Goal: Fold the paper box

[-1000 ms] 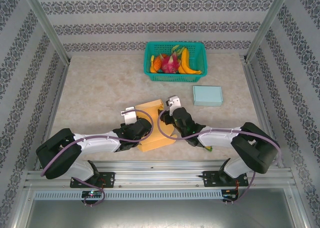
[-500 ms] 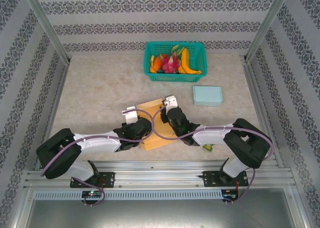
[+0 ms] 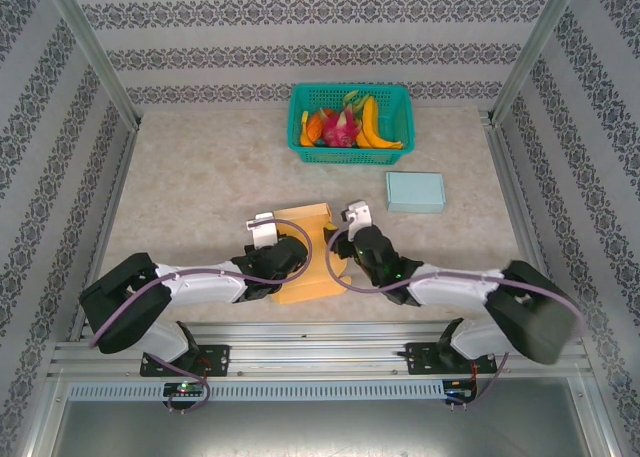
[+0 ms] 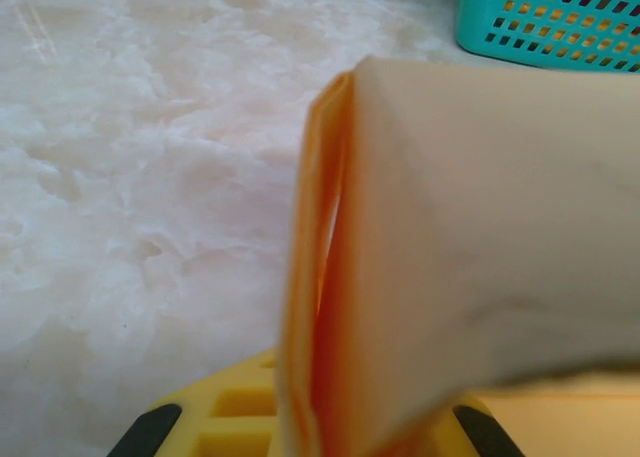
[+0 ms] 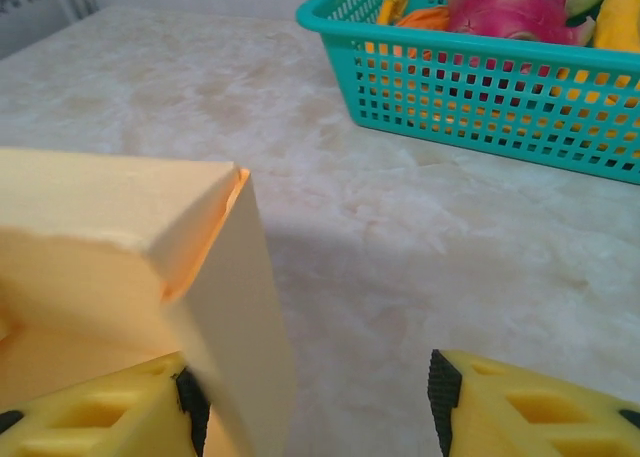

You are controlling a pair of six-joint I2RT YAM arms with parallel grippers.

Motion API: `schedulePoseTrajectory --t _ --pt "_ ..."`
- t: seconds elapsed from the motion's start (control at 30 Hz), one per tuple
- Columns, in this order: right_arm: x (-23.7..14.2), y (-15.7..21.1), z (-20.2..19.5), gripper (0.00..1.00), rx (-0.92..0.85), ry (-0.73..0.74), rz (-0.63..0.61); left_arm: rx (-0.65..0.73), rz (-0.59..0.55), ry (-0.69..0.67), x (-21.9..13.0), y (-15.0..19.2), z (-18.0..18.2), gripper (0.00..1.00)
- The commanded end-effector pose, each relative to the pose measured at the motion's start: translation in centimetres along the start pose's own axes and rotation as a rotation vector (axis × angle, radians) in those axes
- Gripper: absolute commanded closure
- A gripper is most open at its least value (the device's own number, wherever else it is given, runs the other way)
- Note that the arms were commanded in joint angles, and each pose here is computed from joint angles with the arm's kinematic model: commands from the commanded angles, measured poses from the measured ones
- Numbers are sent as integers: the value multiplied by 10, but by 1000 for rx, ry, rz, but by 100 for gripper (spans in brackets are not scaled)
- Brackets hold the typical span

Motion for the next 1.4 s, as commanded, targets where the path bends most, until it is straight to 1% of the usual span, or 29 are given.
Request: schedulePoseTrajectory --t 0.0,0.03,0.13,0.23,0.33,0.5,0.6,0.7,0.9,1.2,1.3,1.37 --pt "-20 4 -4 39 33 -51 41 47 -68 -41 7 0 9 100" --pt "-26 1 -6 39 35 -56 37 52 -73 -24 8 1 6 100" --pt "-43 -15 -12 35 56 -64 2 92 -80 25 12 4 -3 100" --pt "-52 -29 -21 33 70 -21 -24 125 -76 111 15 9 -10 100" --pt "-47 -39 -28 33 91 -9 -21 160 -88 182 17 14 -15 100" --pt "-28 -49 -25 33 84 -35 -7 221 -111 241 22 21 -22 100" --pt "-17 -48 -22 33 69 -38 12 228 -115 266 25 26 -23 100" --pt "-8 -41 -21 34 59 -34 31 228 -114 278 28 30 -24 100" --pt "-3 -21 -28 34 39 25 76 242 -105 290 35 40 -22 100" --pt "1 27 -42 35 39 101 167 254 -98 280 41 51 -17 100" --pt "0 40 -42 35 27 103 170 260 -94 280 43 54 -16 100" --pt "0 43 -43 35 20 109 173 267 -93 280 44 56 -16 100"
Point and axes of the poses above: each hand's point on the last joint's axis, 136 mm out from that joint toward the fingers, its own x axis out along the fingers, its own z axis along the line the jaws close on, y = z × x, the point moved 8 cm from there along -x, back along the fingers, and after that the axes turned 14 degrees about -x, right-handed, at the moved point
